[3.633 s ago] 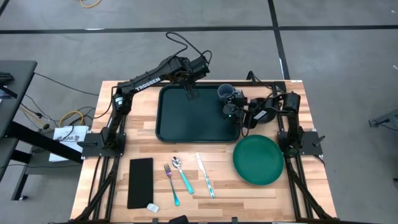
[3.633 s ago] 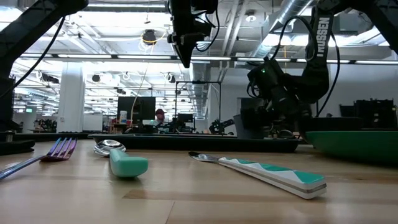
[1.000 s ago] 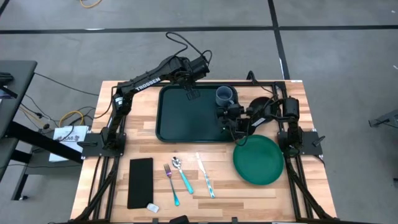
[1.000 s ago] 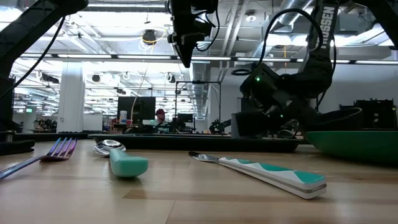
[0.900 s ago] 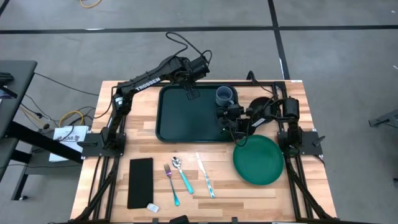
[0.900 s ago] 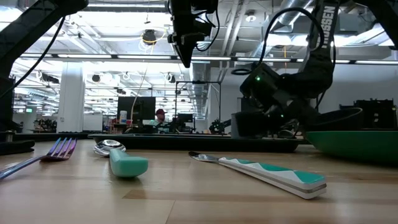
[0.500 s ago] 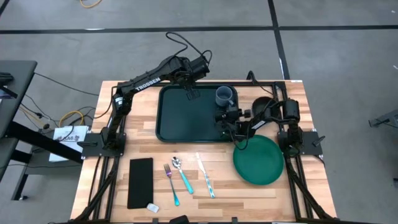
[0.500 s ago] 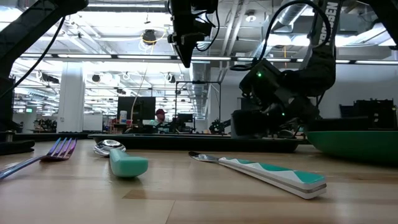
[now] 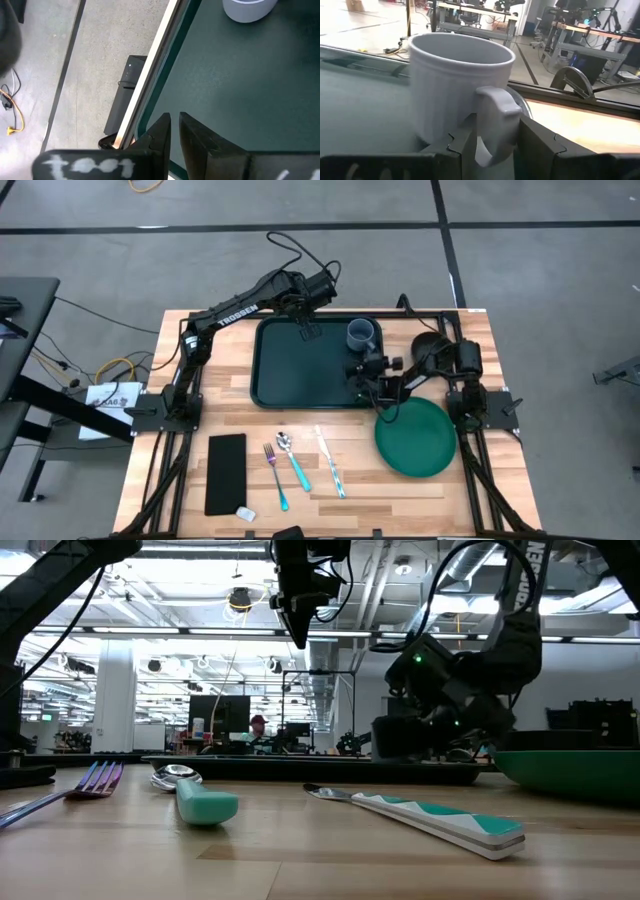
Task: Set up tray
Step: Put the gray mug into the black tray, then put the green plate on the black tray below the gray mug
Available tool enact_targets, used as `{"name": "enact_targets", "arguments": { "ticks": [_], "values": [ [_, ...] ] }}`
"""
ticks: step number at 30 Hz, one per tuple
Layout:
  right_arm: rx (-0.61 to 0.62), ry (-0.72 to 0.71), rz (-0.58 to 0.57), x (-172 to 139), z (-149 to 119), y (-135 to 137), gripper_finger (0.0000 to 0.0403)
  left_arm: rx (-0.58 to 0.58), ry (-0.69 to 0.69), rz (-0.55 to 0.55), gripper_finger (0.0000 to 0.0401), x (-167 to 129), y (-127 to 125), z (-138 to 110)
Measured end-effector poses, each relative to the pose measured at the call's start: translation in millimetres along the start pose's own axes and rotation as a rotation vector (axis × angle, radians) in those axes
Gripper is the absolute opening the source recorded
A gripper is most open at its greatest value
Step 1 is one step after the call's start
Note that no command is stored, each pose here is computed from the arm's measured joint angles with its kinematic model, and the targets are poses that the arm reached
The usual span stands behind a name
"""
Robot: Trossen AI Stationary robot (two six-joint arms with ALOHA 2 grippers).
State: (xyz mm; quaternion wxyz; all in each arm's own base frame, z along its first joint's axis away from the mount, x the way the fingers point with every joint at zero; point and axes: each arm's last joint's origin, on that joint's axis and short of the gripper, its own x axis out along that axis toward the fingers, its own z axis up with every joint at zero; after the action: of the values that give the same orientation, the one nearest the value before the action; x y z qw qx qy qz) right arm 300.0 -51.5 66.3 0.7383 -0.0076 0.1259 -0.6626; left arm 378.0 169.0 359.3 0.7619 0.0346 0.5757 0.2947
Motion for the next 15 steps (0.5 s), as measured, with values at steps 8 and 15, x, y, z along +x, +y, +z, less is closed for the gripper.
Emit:
{"name": "enact_targets", "arguments": {
  "ticks": [8, 15],
  "values": [
    [-0.010, -0.046, 0.010, -18.0, -1.4, 3.4, 0.0123, 0.000, 0.000, 0.000, 0.0030, 0.0, 0.0, 0.0],
    [-0.026, -0.050, 0.030, -24.8, -3.2, 4.2, 0.0123, 0.000, 0.000, 0.000, 0.0030, -0.1, 0.1, 0.0]
  ]
}}
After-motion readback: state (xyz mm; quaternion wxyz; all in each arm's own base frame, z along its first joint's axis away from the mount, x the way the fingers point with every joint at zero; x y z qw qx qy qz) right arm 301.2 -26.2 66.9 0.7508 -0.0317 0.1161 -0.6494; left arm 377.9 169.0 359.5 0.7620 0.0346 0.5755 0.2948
